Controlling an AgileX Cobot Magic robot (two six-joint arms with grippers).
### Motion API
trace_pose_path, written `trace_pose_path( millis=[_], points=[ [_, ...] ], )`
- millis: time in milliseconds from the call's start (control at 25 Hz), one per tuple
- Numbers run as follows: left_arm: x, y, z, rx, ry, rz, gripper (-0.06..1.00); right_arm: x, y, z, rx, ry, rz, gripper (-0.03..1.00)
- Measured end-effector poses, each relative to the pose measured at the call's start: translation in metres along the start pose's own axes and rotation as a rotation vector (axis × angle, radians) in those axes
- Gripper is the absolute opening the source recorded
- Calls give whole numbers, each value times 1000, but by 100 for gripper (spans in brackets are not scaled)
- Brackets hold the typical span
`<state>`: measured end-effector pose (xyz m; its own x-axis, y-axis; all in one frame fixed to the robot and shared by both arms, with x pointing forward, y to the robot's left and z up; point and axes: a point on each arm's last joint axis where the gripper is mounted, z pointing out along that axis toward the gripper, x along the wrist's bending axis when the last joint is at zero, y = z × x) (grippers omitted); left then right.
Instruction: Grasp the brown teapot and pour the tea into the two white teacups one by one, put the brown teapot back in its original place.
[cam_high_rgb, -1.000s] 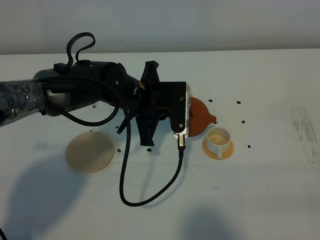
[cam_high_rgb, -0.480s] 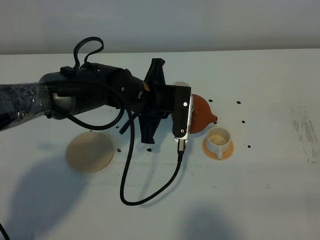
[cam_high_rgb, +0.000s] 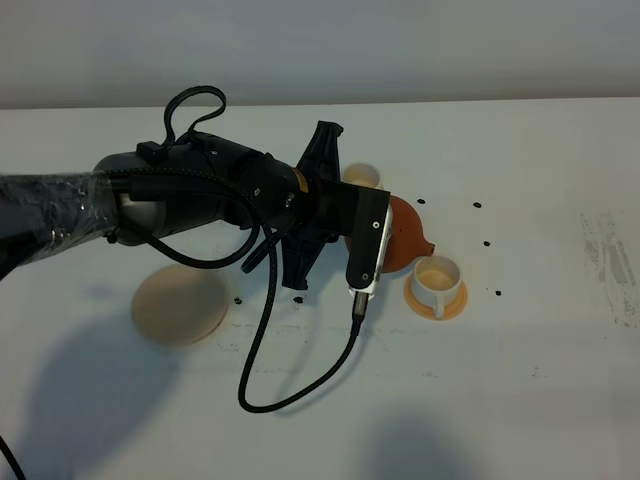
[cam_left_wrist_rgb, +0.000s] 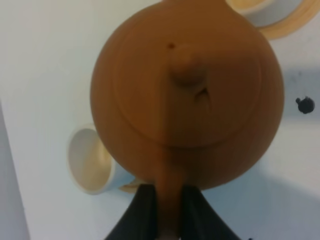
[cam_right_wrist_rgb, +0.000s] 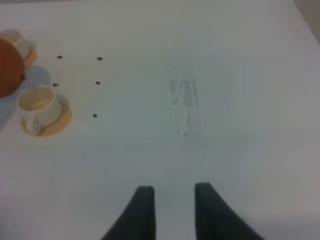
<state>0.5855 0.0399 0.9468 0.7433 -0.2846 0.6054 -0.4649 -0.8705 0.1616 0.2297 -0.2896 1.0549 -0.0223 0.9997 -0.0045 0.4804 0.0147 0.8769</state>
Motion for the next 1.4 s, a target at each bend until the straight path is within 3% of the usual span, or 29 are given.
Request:
trace_pose_path(
  millis=[1080,1400],
  points=[
    [2,1,0,36,23,152,9,0,0,0,0,0,0,22],
    [3,2,0,33,44,160,9,0,0,0,0,0,0,22]
  ],
)
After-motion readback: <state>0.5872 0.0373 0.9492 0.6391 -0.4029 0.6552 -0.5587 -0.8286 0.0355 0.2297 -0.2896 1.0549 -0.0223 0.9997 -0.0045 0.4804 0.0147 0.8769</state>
